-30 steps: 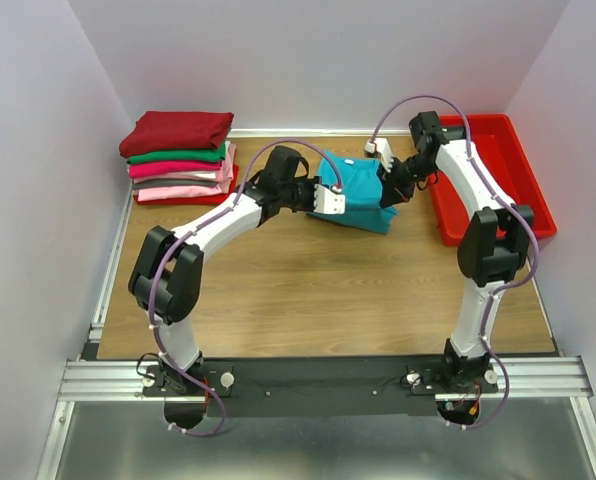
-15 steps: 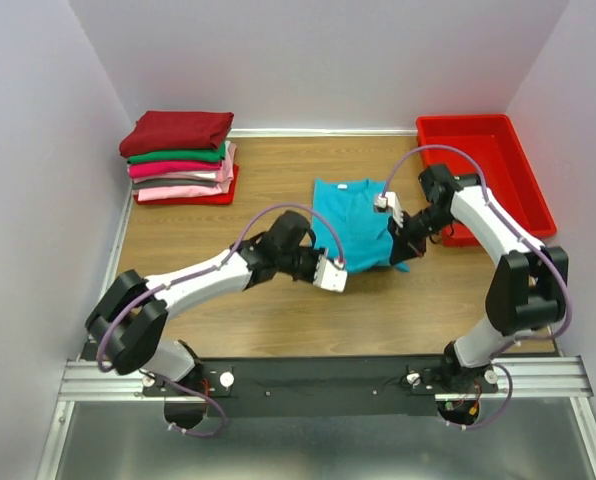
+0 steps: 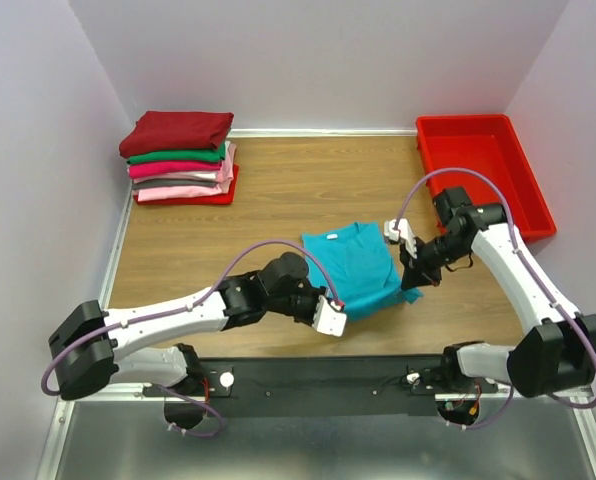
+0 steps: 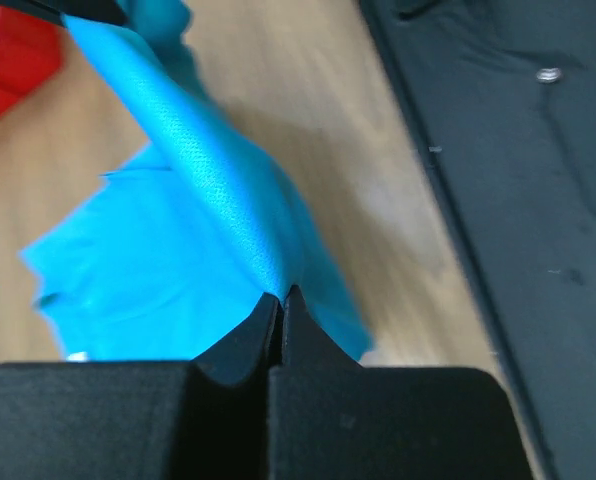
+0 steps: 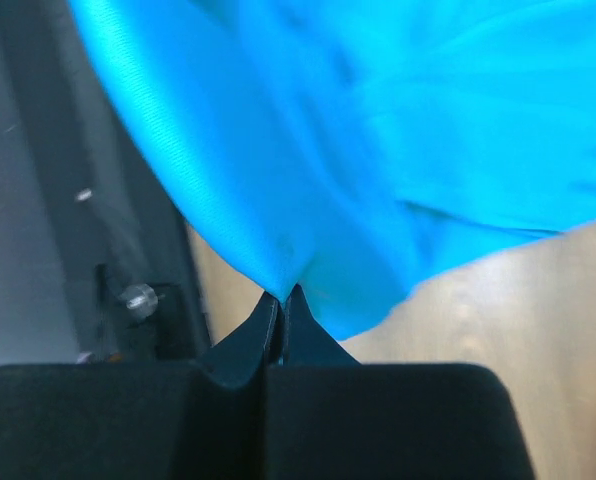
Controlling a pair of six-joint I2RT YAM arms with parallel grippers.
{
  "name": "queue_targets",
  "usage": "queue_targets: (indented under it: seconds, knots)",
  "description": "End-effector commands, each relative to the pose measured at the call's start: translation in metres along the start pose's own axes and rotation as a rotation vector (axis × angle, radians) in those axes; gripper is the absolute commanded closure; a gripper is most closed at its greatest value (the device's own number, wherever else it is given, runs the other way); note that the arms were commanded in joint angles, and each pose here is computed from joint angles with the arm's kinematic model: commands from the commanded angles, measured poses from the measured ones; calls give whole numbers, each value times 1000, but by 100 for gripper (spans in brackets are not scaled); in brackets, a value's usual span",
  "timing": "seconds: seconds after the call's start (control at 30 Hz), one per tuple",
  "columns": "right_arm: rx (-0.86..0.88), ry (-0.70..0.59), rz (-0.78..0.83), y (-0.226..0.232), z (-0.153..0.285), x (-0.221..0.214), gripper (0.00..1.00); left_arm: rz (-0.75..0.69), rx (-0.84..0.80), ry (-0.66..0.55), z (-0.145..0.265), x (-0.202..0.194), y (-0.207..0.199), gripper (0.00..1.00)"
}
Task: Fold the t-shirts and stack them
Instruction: Fold the tshirt
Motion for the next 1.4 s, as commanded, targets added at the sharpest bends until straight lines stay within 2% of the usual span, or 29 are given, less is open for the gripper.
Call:
queue_targets:
  seconds: [0.0,0.07,0.1,0.13,0.2,0.23,0.37,0.47,0.8,1.27,1.37]
  knots:
    - [-142,-15,-4,-33,12,31,99,-77,186,93,17,-13,40,100]
    - [-236,-70,4,-57,21,58,100,-77,209,123,19,-35,63,100]
    - [-226,-41,-31,-78,11,62,100,-77,238,168,28,-54,77,100]
    - [-262,-73,-4,-90,19,81,100,-69,235,188,25,-67,89,100]
    - [-220,-55,-53,-123,0,87,99,-53,259,231,33,-93,106,100]
    - [-244,-90,-36,-136,2,103,99,-28,235,228,26,-108,108,100]
    - [-228,-138,-49,-179,-13,128,100,-10,310,236,31,-140,137,100]
    - [-186,-124,-97,-205,-35,127,99,63,292,250,30,-165,141,100]
    - [-157,-130,-150,-240,-64,129,100,178,267,340,33,-190,139,100]
    - [-210,-214,-222,-255,-74,146,99,249,301,402,38,-200,136,100]
    - [-176,-250,-229,-253,-76,149,99,264,320,402,40,-198,136,100]
Point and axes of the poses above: each gripper's point midway between its finger pads, its own z axis back along the fingers, its own y axis along the line the jaws close on, x = y × z, the point moved 9 cm from there along z, back along the fingers, and after that the axes turned 13 degrees about -z, right-handed, at the moved point
